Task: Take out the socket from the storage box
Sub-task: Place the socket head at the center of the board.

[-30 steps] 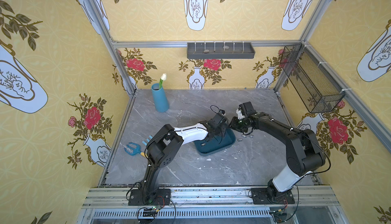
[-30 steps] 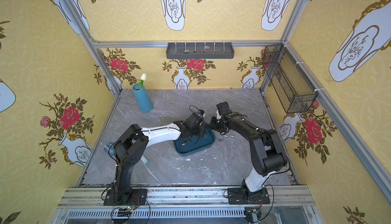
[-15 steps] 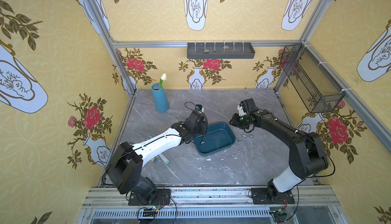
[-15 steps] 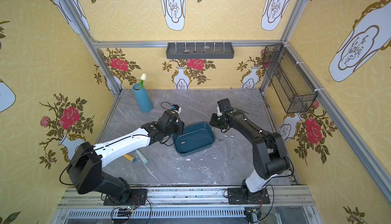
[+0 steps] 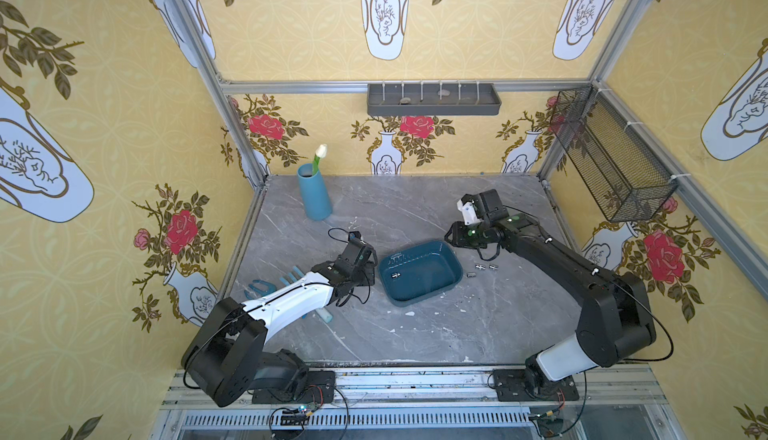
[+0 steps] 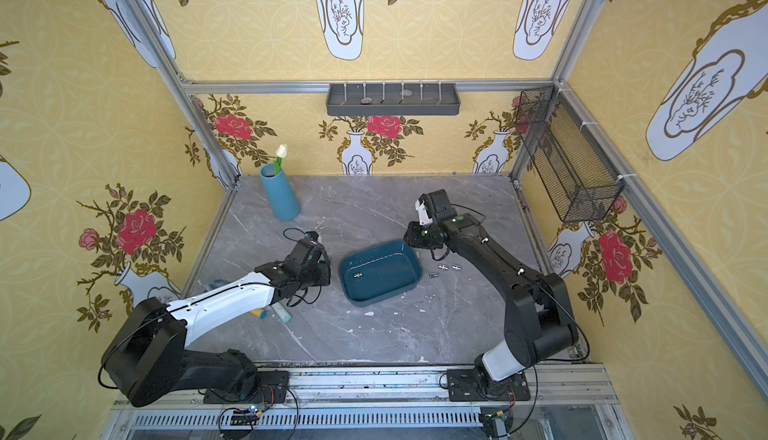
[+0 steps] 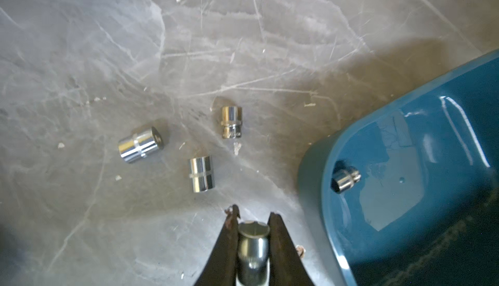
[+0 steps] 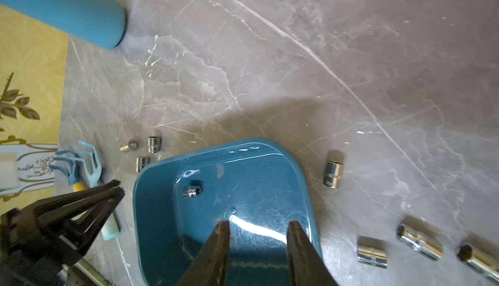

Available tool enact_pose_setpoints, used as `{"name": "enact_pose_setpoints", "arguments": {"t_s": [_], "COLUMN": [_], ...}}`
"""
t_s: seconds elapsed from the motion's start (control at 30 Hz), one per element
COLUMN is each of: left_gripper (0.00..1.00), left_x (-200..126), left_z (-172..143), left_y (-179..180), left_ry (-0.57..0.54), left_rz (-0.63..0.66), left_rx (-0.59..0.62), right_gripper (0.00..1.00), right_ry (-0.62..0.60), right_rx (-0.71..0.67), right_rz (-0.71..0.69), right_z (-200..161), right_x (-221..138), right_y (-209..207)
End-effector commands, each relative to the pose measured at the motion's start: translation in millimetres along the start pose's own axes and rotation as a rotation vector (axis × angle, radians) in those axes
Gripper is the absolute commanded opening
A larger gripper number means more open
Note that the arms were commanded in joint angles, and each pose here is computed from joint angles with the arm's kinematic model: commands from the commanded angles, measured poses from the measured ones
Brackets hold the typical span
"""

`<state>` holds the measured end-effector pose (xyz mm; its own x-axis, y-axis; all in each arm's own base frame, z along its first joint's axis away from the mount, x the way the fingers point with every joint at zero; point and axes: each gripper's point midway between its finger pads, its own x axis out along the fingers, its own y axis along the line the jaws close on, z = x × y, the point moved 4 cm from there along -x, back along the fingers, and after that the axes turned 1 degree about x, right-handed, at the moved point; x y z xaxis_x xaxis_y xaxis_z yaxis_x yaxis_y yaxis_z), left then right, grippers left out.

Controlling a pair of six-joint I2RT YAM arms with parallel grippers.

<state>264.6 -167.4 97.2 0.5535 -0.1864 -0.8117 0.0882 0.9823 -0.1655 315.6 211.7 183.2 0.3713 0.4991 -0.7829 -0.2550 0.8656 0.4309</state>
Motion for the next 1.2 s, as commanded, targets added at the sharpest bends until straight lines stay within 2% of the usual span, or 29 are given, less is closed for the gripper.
{"name": "enact_pose_setpoints", "arguments": {"t_s": [0.0, 0.3, 0.63, 0.8, 0.93, 1.07, 1.17], "left_gripper": [0.16, 0.16, 0.2, 0.3, 0.43, 0.52, 0.54], "left_x": [10, 36, 49, 51, 47, 34, 18], "left_z": [-4, -20, -27, -29, -26, -16, -4], "left_y": [-1, 3, 6, 7, 7, 7, 6], "left_ry": [-0.007, 0.045, 0.069, 0.074, 0.071, 0.045, 0.013], "left_rz": [-0.019, 0.003, 0.025, 0.033, 0.037, 0.042, 0.052], "left_rx": [-0.04, -0.051, -0.052, -0.051, -0.049, -0.053, -0.057], "right_gripper": [0.41, 0.42, 0.44, 0.46, 0.48, 0.49, 0.49], "right_ry": [0.002, 0.021, 0.006, 0.0, 0.008, 0.023, 0.025], "right_rx": [-0.037, 0.01, 0.03, 0.059, 0.088, 0.106, 0.119], "right_rz": [0.011, -0.017, -0.088, -0.143, -0.171, -0.18, -0.171], "right_z": [-3, -20, -18, -17, -21, -26, -28], "right_x": [2, 29, 23, 17, 14, 15, 16], "right_y": [14, 34, 25, 6, -12, -22, -26]}}
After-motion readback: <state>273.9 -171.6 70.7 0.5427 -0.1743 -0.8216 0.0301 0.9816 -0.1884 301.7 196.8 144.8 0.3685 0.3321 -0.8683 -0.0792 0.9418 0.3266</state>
